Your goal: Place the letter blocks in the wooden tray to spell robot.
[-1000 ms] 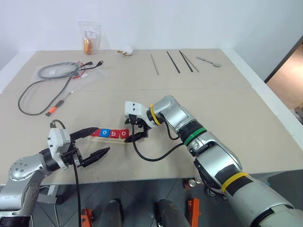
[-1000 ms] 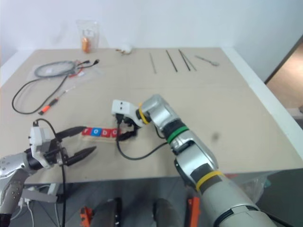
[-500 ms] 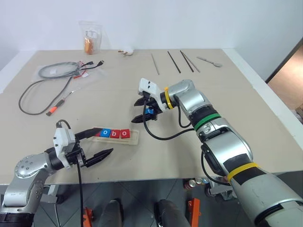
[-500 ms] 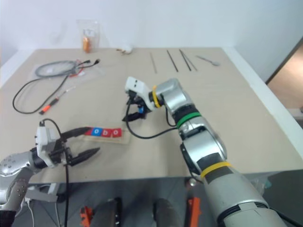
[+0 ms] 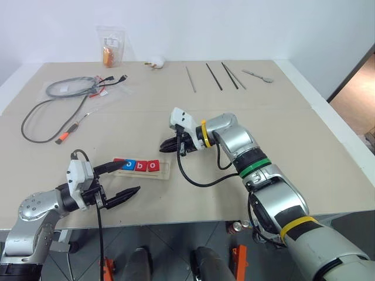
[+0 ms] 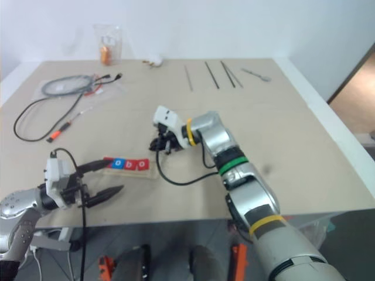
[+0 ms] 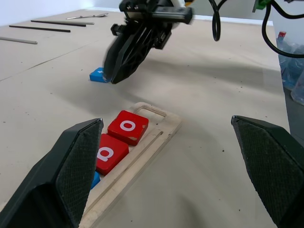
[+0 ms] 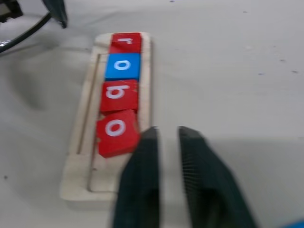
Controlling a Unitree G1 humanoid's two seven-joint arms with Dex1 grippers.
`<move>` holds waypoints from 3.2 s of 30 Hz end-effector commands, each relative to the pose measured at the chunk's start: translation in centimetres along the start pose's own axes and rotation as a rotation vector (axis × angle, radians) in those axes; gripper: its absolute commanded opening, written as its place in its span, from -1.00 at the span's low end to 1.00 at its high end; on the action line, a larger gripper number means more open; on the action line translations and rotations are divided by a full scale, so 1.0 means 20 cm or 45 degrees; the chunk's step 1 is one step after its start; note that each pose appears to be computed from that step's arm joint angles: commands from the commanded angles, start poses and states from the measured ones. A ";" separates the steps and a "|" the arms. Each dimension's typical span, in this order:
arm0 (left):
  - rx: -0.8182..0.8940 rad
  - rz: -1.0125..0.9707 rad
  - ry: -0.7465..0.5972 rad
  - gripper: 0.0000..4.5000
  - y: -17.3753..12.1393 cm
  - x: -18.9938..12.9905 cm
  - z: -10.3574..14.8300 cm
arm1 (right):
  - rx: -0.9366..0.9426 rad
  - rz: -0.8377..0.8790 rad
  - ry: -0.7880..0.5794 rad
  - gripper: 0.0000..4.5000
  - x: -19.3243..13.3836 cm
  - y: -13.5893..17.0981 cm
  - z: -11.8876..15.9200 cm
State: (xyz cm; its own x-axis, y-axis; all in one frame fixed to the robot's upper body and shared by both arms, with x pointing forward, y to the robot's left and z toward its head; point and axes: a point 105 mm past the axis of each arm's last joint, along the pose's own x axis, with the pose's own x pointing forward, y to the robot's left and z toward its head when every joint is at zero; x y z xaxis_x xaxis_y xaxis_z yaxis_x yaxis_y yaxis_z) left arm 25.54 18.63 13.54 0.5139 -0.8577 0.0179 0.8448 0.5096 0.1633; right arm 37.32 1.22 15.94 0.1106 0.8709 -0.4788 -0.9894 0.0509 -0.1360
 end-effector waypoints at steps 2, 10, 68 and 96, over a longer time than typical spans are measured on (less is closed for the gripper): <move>0.051 0.006 -0.012 1.00 0.01 -0.01 0.04 | -0.058 0.000 -0.007 -0.96 0.02 0.02 0.04; 0.052 0.013 -0.013 1.00 0.01 -0.01 0.05 | -0.133 -0.054 0.035 -0.96 0.09 0.01 0.02; 0.117 -0.203 -0.124 1.00 -0.01 0.18 0.23 | 0.080 -0.493 0.006 0.98 -0.44 -0.30 -0.27; 0.089 -0.109 -0.094 1.00 -0.05 0.12 0.20 | 0.099 -0.517 -0.066 0.98 -0.23 -0.33 -0.18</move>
State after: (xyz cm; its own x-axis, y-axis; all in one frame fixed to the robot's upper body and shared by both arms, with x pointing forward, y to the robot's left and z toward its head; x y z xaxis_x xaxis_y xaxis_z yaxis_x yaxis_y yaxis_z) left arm 25.59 15.57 16.26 0.4268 -0.9027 0.0539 0.8809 0.4285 0.2013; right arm 43.14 -5.28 13.74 0.4708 0.7816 -0.4093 -0.8822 0.4232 -0.2065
